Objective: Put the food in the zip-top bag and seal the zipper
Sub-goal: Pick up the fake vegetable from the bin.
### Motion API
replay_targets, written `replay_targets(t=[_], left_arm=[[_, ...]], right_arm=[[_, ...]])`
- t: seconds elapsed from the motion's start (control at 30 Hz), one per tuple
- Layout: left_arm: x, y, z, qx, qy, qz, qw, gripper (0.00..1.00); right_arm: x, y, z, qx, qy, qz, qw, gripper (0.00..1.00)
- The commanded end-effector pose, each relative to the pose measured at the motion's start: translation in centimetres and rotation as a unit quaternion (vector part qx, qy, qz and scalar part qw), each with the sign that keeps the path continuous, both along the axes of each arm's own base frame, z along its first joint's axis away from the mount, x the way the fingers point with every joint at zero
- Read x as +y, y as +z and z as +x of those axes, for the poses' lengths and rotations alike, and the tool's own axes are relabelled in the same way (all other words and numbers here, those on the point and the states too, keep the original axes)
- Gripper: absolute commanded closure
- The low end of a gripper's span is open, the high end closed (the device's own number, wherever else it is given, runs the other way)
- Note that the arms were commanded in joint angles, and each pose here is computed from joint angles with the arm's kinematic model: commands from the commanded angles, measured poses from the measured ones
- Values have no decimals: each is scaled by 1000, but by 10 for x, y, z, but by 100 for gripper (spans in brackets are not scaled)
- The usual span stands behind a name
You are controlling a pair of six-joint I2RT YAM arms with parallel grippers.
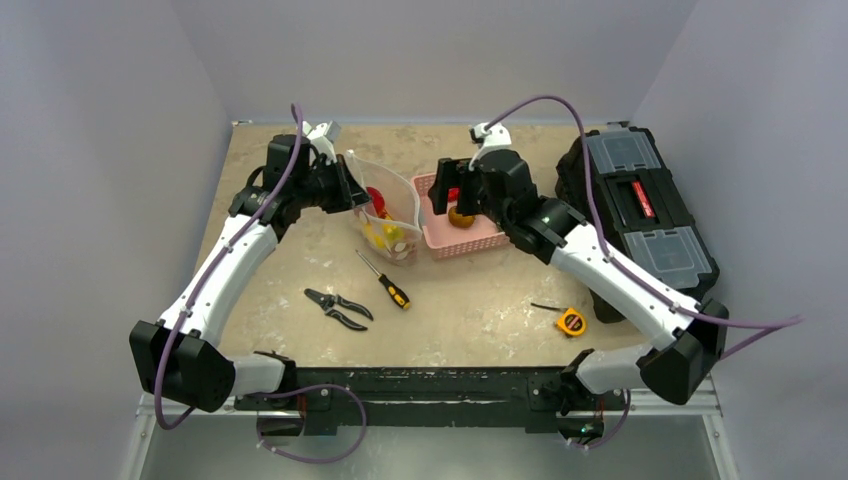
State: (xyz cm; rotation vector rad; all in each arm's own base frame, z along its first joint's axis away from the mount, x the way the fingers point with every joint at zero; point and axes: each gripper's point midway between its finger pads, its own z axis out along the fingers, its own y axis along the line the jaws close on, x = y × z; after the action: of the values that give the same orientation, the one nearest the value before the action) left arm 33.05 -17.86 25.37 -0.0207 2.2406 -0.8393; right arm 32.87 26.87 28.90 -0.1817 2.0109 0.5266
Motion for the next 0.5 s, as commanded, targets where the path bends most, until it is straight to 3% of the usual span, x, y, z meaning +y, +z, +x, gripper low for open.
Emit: replay_targets(t=[0.0,0.23,0.37,0.47], left_arm=[[-3,26,3,-44,-6,-15,999,100],[-3,24,4,-41,-8,-15,999,100],[-5,23,4,-36,-10,-16,999,100],[-5,22,5,-36,-10,-16,999,100]], right_arm=[[-45,5,15,-37,-92,-16,995,13],[-97,-70,46,32,-177,-80,980,13],[-131,-109,54,72,-244,-175,951,13],[-141,-138,57,97,-247,-243,933,12]])
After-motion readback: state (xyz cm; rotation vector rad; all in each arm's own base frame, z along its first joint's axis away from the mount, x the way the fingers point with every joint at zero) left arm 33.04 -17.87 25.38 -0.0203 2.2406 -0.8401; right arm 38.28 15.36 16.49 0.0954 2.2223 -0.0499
